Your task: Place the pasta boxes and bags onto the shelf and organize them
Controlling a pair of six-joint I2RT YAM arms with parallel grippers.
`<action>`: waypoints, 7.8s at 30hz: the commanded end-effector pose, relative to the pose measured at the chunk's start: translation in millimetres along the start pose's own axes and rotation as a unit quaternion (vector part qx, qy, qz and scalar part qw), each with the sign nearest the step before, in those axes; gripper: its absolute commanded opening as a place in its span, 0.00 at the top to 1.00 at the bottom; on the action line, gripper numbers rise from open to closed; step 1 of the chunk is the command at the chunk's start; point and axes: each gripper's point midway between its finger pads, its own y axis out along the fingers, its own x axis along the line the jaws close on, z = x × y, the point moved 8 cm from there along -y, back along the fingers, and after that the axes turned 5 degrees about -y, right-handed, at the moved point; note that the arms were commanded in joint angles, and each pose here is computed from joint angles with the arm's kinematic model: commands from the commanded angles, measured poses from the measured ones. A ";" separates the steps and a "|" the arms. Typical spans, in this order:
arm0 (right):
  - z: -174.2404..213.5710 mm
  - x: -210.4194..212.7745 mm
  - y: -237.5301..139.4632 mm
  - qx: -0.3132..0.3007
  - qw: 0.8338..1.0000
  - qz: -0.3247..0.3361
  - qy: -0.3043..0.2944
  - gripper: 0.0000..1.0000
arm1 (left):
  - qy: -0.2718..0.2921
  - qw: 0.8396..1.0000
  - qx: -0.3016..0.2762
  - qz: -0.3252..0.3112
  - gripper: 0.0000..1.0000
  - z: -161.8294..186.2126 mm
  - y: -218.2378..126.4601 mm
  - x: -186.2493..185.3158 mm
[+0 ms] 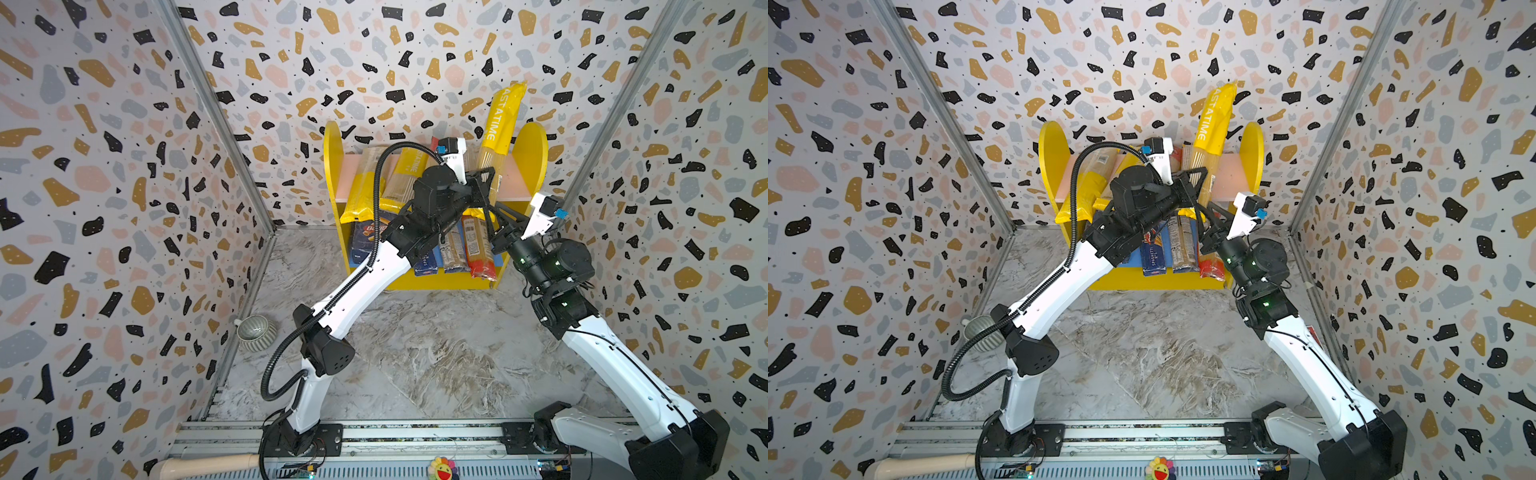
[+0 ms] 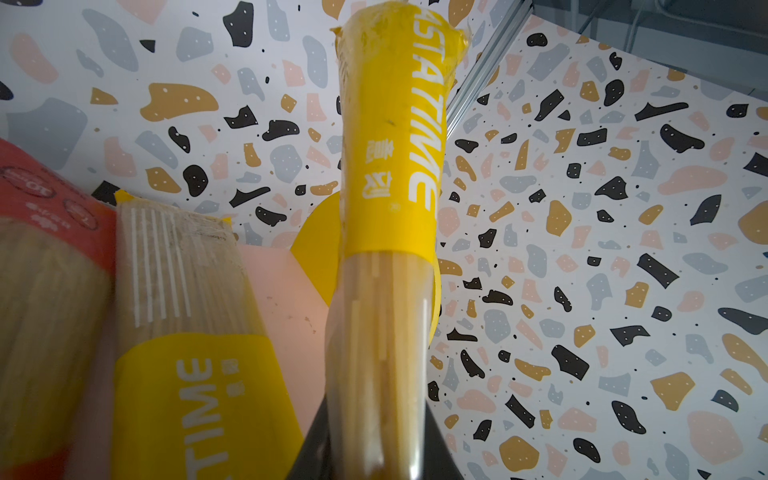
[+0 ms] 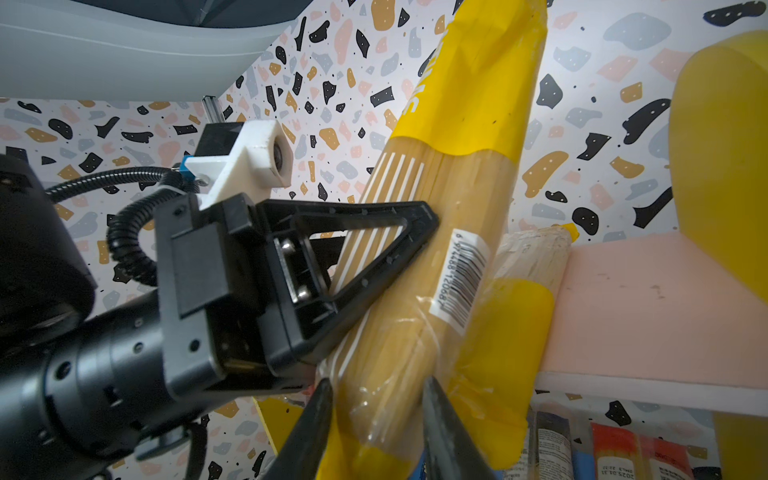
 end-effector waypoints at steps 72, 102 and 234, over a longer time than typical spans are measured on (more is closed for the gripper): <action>-25.0 -65.7 -5.4 0.035 0.997 0.070 0.011 0.12 | 0.120 0.979 -0.029 -0.164 0.01 -37.6 -207.1 37.3; 189.2 -94.2 -170.4 0.296 0.892 0.327 -0.099 0.01 | 0.220 0.803 -0.080 -0.548 0.00 112.3 -349.9 227.1; 249.0 -165.2 -151.5 0.226 0.929 0.212 -0.204 0.01 | 0.269 0.774 -0.123 -0.561 0.01 108.6 -378.3 364.2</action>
